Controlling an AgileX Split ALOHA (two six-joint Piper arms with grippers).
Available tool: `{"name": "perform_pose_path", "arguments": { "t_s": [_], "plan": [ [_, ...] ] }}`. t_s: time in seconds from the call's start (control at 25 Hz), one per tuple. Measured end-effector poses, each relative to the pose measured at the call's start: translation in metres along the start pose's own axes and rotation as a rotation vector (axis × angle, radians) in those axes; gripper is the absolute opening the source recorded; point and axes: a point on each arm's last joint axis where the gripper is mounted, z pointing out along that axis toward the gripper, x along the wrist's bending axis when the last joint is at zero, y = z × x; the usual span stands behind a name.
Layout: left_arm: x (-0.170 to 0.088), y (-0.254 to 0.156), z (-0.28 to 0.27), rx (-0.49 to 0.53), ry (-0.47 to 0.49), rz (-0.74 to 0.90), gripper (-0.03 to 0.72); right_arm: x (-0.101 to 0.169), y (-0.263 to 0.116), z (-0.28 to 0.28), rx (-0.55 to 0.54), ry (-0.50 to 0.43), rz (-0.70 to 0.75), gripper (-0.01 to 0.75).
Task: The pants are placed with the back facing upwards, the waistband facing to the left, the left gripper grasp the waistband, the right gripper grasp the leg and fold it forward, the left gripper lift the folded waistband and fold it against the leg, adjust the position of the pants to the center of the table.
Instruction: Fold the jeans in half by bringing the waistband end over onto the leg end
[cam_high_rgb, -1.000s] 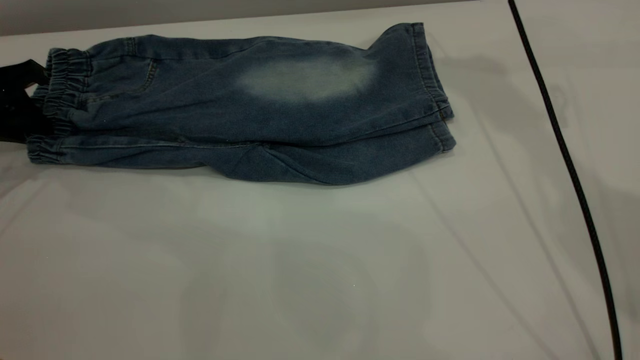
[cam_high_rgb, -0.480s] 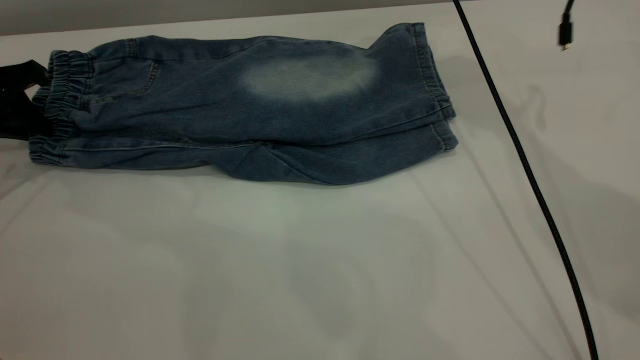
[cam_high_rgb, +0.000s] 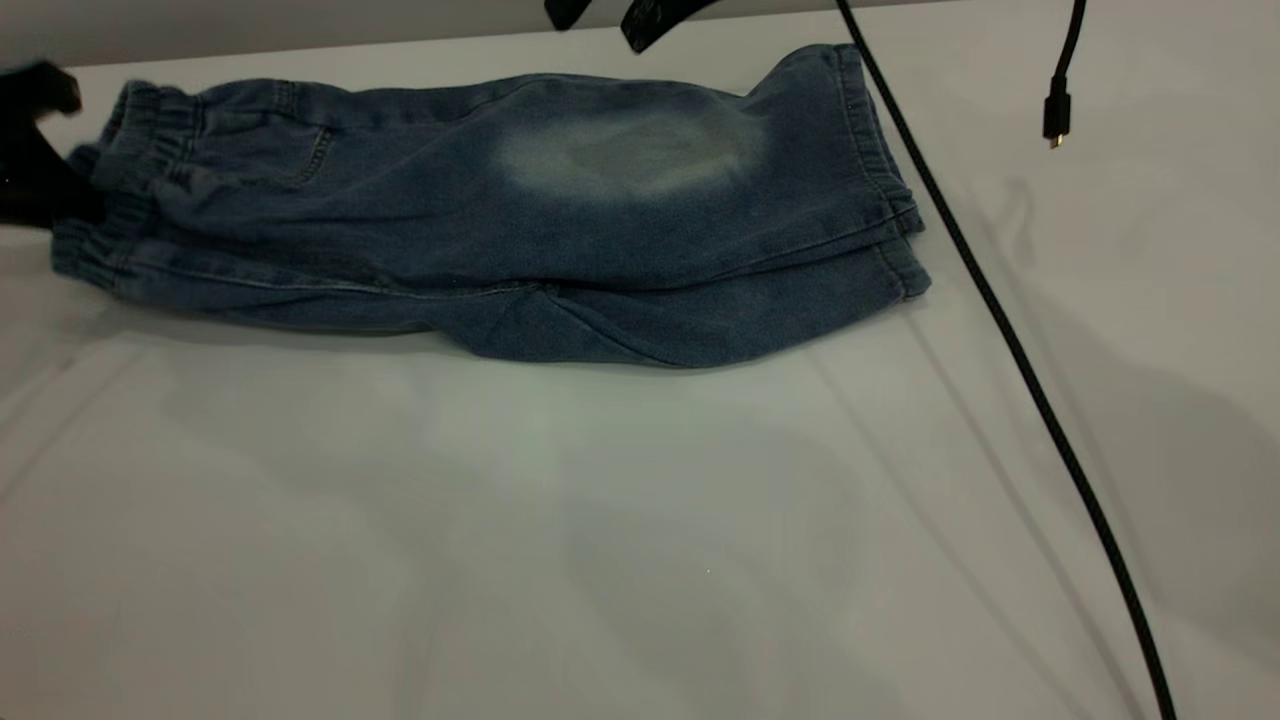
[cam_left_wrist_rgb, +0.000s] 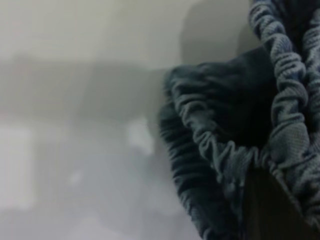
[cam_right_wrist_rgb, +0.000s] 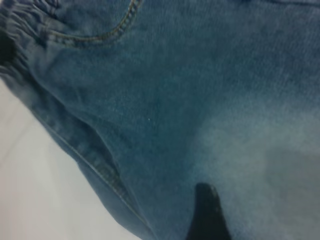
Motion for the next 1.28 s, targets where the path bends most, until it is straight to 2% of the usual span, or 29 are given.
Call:
{"name": "perform_pose_path", "arguments": {
  "t_s": [0.28, 0.64, 0.76, 0.88, 1.08, 1.2, 1.28],
  "plan": [
    [-0.027, 0.008, -0.029, -0.012, -0.102, 0.069, 0.107, 0.01, -0.01, 0.038, 0.032, 0.011, -0.013, 0.426],
    [-0.077, 0.004, -0.062, 0.031, -0.153, 0.204, 0.107, 0.019, -0.02, 0.083, 0.014, -0.009, -0.037, 0.426],
    [-0.092, 0.002, -0.073, 0.032, -0.18, 0.238, 0.107, 0.023, -0.028, 0.099, 0.042, -0.001, -0.041, 0.426],
    [-0.108, 0.003, -0.089, -0.01, -0.201, 0.279, 0.107, 0.031, -0.038, 0.116, 0.081, 0.012, -0.051, 0.426],
    [-0.133, -0.001, -0.113, -0.042, -0.255, 0.349, 0.107, 0.059, -0.048, 0.132, 0.124, 0.038, -0.093, 0.426],
    [-0.138, -0.004, -0.124, -0.036, -0.259, 0.374, 0.107, 0.069, -0.052, 0.132, 0.176, 0.038, -0.132, 0.426],
    [-0.137, -0.003, -0.128, -0.048, -0.236, 0.377, 0.107, 0.063, -0.048, 0.121, 0.203, 0.006, -0.145, 0.426]
  ]
}}
